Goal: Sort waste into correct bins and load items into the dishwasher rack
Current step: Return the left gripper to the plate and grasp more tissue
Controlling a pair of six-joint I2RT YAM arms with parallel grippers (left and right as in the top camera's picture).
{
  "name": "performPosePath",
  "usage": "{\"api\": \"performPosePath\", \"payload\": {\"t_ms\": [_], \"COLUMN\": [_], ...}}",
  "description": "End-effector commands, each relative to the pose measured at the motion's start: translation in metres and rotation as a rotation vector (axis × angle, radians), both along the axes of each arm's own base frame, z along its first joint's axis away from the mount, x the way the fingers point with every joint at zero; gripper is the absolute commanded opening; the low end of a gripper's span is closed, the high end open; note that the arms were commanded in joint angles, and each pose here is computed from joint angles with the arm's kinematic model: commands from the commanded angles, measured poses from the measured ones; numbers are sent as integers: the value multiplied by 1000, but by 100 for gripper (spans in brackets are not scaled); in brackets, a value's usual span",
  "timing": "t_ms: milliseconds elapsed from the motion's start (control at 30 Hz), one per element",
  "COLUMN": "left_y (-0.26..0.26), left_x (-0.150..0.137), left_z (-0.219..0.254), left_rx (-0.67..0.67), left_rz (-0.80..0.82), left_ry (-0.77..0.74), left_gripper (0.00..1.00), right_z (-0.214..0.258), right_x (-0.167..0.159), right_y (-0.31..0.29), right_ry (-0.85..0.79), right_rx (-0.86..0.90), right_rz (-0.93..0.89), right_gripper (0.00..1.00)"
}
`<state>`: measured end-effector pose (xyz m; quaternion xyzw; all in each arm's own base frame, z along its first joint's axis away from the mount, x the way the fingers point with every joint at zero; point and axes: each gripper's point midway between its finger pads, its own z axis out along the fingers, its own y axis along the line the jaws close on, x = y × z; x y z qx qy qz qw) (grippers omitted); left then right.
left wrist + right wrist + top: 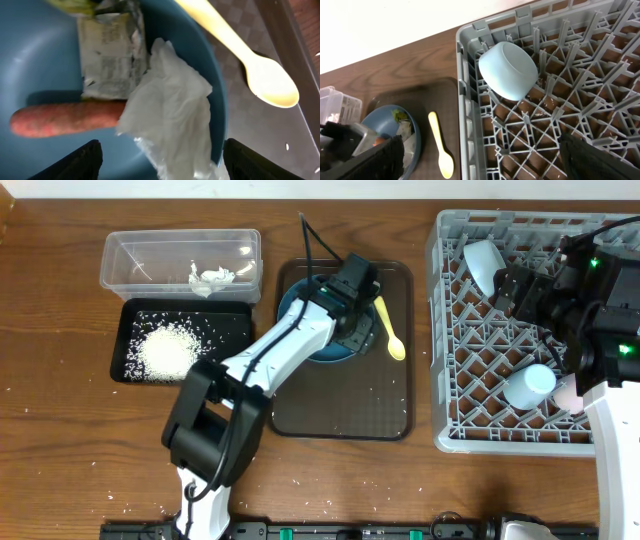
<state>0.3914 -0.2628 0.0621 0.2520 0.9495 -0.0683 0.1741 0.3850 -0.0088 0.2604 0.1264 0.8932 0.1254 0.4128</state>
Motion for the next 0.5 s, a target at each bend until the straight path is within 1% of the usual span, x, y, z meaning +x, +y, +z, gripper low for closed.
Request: {"api": "performPosePath", "payload": {"t_ms": [0, 133, 200, 333, 467], "left_y": [-5, -2, 0, 1, -4], "left_x": [-1, 1, 2, 3, -2], "left_z": [-3, -7, -7, -7, -11], "left_rx": [4, 11, 11, 7, -10], "left_rz": [-25, -17, -12, 1, 3], "left_ry": [-7, -3, -3, 1, 25], "left_gripper": [80, 78, 71, 61, 60], "right_z": [0, 0, -1, -1, -1], "right_x": [1, 1, 0, 0, 0], "right_y": [-1, -1, -1, -1, -1], "right_ry": [3, 3, 5, 6, 6], "right_rx": [6, 6, 6, 6, 6], "right_rz": [-8, -8, -8, -8, -8], "right_gripper": [97, 97, 97, 97, 97]}}
